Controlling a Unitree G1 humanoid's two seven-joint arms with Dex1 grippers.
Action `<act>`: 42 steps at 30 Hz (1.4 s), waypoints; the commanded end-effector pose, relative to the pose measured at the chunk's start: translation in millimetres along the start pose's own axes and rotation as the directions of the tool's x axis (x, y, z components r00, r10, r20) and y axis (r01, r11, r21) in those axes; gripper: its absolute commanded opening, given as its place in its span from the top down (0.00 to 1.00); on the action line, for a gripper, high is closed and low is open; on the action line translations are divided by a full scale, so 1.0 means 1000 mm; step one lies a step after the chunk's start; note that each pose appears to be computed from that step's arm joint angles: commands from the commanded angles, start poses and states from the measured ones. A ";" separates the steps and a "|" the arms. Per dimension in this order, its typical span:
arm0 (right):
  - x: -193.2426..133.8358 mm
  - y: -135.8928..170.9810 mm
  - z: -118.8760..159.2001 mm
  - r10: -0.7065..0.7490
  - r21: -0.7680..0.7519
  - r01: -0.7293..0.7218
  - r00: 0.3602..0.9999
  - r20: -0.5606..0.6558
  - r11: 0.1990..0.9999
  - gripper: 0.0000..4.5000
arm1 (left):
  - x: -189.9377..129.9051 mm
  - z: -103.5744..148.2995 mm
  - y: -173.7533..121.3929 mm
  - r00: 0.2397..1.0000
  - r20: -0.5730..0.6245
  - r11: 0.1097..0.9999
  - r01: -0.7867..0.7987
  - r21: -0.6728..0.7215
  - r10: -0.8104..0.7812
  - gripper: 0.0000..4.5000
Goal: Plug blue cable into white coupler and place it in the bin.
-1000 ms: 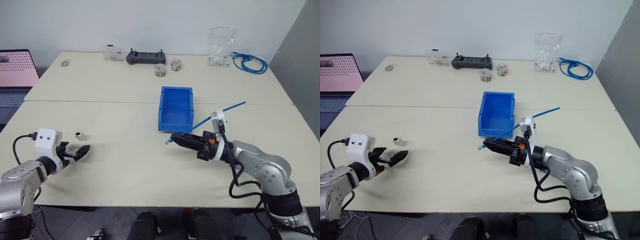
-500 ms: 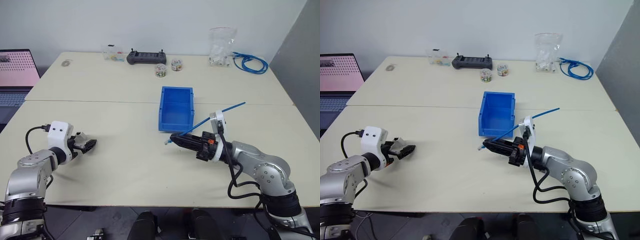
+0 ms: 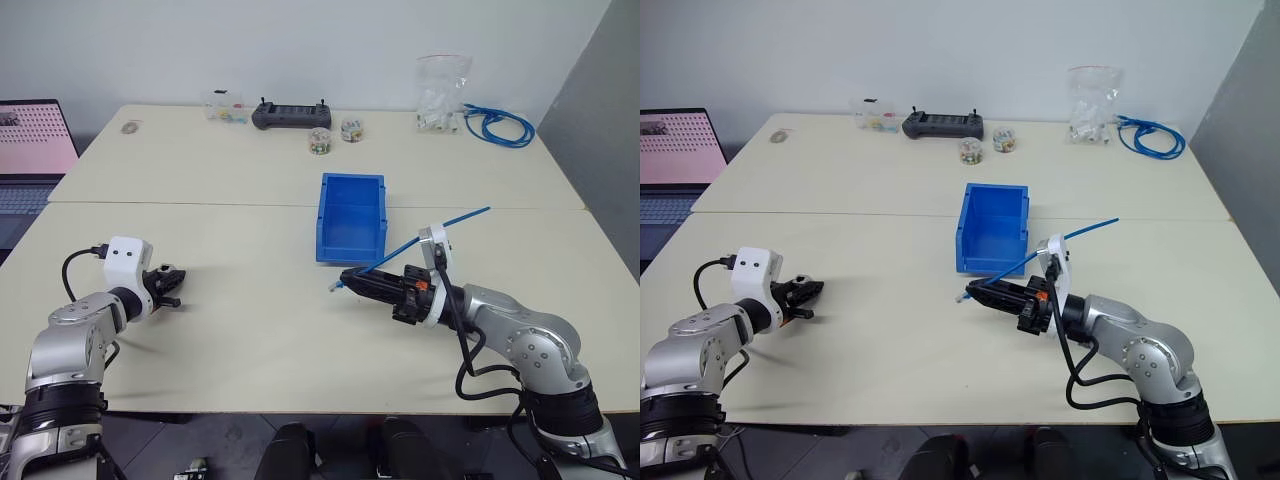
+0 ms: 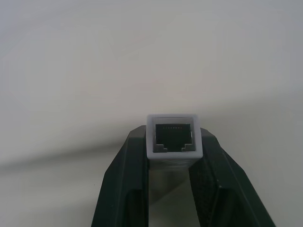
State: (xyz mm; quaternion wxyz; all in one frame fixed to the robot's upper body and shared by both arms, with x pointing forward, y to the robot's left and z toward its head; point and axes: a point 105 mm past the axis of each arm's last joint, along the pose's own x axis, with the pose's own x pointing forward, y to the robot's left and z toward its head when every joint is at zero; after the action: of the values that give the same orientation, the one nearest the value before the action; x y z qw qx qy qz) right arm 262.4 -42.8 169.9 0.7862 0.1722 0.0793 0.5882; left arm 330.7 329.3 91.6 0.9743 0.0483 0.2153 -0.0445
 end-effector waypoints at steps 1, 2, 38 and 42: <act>0.001 0.011 0.007 0.029 -0.046 -0.028 0.999 0.024 0.999 0.98 | -0.001 -0.015 -0.008 0.998 -0.053 0.999 0.030 0.017 -0.029 0.82; 0.000 0.010 0.007 0.026 -0.046 -0.025 0.999 0.025 0.999 0.98 | -0.002 -0.013 -0.015 0.997 -0.049 0.997 0.065 0.037 -0.063 0.82; 0.001 0.004 -0.022 -0.059 -0.449 -0.062 0.966 -0.252 0.891 0.98 | -0.018 -0.019 -0.243 0.331 -0.625 -0.025 0.871 0.490 -0.707 0.82; 0.003 0.003 -0.025 -0.051 -0.451 -0.079 0.962 -0.269 0.889 0.98 | -0.019 -0.021 -0.243 0.311 -0.652 -0.049 0.881 0.472 -0.692 0.82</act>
State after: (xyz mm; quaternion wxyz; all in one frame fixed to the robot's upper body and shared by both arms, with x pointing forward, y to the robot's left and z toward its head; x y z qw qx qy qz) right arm 255.6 -40.0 138.9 0.7913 -0.0907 0.0687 0.6007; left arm 286.1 86.7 83.6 0.6141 0.3386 0.2149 -0.6797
